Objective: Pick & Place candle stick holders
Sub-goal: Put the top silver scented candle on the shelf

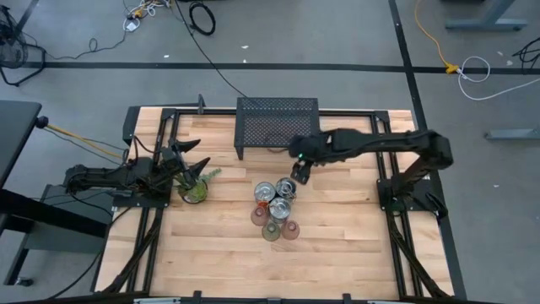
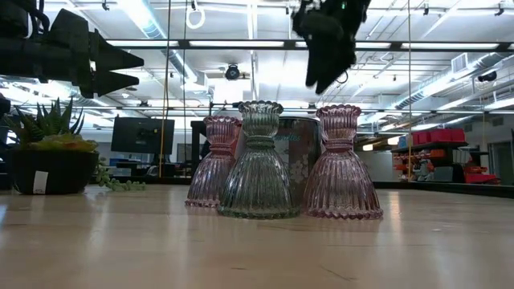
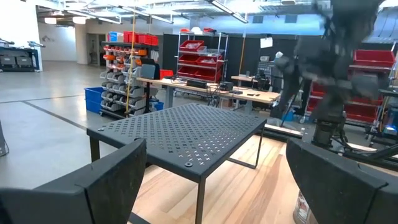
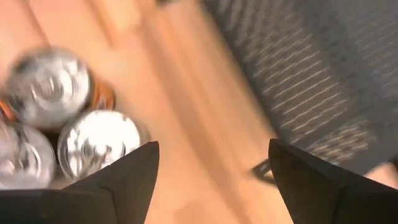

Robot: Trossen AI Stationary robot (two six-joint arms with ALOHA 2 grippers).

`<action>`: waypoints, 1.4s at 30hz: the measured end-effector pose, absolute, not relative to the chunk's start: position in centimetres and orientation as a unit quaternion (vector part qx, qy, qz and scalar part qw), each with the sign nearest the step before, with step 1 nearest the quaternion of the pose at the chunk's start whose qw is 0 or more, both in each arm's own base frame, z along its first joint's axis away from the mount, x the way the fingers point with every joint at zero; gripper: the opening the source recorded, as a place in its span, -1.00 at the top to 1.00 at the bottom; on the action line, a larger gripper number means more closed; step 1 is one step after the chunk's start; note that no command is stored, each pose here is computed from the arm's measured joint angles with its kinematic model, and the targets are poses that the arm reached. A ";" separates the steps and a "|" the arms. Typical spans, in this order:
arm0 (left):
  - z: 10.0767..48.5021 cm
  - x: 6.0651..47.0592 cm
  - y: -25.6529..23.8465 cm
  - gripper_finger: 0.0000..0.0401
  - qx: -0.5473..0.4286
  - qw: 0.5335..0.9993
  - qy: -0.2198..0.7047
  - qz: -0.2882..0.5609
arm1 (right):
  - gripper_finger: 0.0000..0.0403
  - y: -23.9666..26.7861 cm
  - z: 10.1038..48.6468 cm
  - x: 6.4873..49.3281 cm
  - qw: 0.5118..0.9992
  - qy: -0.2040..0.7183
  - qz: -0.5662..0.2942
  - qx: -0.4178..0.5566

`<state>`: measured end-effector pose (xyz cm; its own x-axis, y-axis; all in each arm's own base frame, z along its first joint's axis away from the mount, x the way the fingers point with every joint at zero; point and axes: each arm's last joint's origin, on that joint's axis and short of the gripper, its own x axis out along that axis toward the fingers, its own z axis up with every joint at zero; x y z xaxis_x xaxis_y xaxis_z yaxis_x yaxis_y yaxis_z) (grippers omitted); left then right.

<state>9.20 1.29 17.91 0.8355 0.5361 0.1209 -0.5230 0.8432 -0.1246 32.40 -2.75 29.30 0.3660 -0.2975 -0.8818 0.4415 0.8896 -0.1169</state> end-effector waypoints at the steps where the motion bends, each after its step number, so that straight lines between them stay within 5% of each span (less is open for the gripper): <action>1: 17.9 9.2 1.3 -0.92 -0.043 0.957 -0.076 0.277 | -0.46 -2.6 28.7 32.5 0.818 0.525 -0.224 0.069; 18: 17.9 9.2 1.3 -0.92 -0.043 0.957 -0.075 0.277 | -0.38 -1.0 22.9 32.9 0.819 0.510 -0.215 0.154; 42: 17.9 9.2 1.3 -0.92 -0.043 0.957 -0.075 0.277 | -0.38 -0.3 21.0 32.9 0.832 0.486 -0.221 0.150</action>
